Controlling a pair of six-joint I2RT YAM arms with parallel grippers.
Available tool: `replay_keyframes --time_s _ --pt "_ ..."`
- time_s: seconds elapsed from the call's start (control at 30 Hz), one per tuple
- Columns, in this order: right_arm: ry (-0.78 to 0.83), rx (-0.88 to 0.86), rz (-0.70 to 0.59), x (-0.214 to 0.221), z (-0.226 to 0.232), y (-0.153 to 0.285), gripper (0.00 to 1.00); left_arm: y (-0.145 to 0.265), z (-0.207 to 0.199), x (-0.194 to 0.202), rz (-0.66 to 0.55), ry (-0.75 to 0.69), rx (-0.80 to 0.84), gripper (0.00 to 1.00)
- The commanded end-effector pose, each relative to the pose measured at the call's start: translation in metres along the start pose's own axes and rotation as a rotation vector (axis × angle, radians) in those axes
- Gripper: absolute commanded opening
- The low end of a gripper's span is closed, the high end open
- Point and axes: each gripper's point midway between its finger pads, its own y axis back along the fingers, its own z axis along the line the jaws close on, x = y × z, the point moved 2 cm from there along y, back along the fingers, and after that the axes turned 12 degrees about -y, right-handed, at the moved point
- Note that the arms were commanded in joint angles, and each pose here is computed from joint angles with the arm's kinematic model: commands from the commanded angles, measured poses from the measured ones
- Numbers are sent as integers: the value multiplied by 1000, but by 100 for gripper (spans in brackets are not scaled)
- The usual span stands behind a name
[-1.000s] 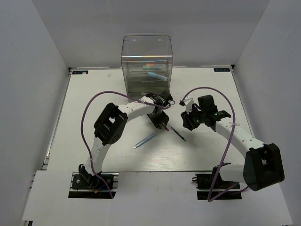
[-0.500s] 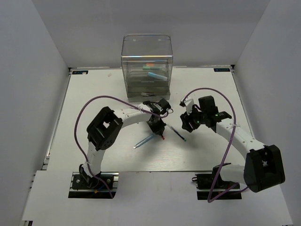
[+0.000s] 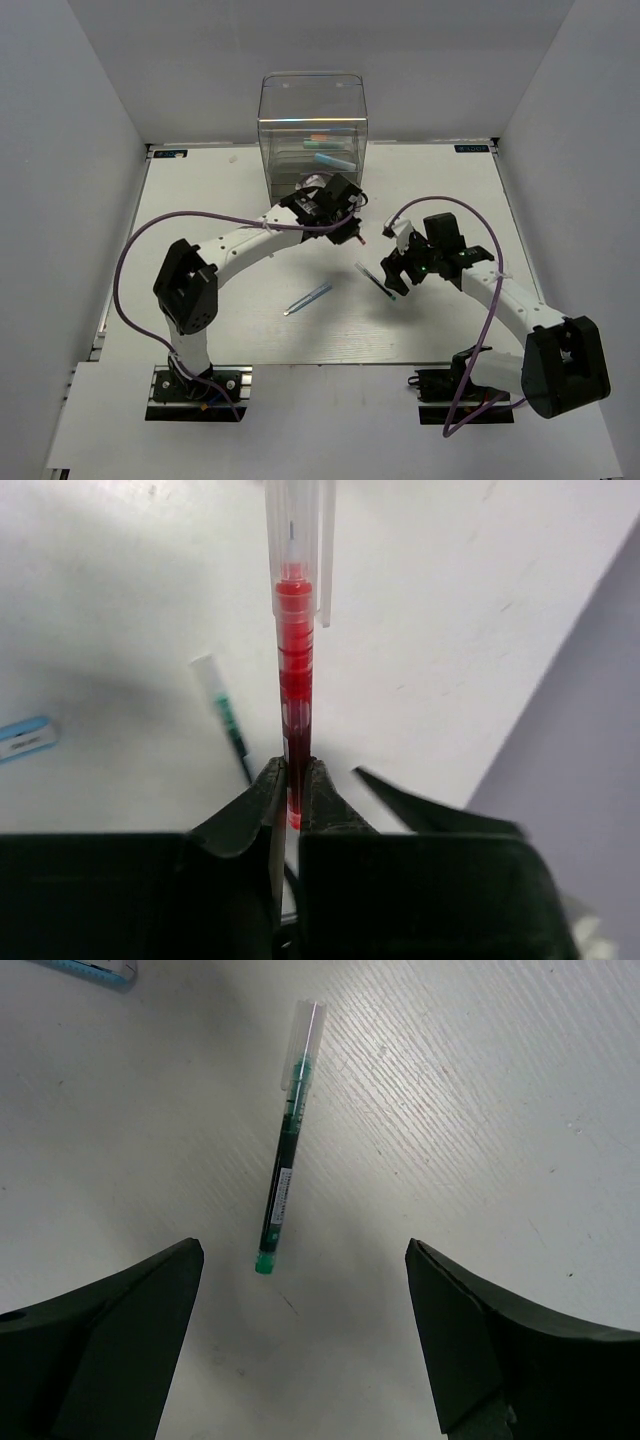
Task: Sort the stationery into containers
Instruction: Place the stationery into the container
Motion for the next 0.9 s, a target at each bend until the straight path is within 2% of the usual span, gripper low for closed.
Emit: replay_keyframes --time_s 0.0,0.13,0.27,0.4,0.57,0.87 --pt "27 14 -41 -4 -1 3 88 27 -17 -46 -164 138 38 0" --pt "25 27 -35 -1 -3 3 88 25 -21 -75 -240 314 62 0" --pt "33 38 -43 -1 -3 4 88 19 -24 -94 -272 517 111 0" --pt "35 46 -47 0 -4 5 88 7 -13 -120 -301 662 106 0" --pt "37 53 -50 2 -5 5 88 -15 -8 -141 -305 766 106 0" --pt "37 60 -49 6 -5 6 88 -48 5 -171 -320 826 53 0"
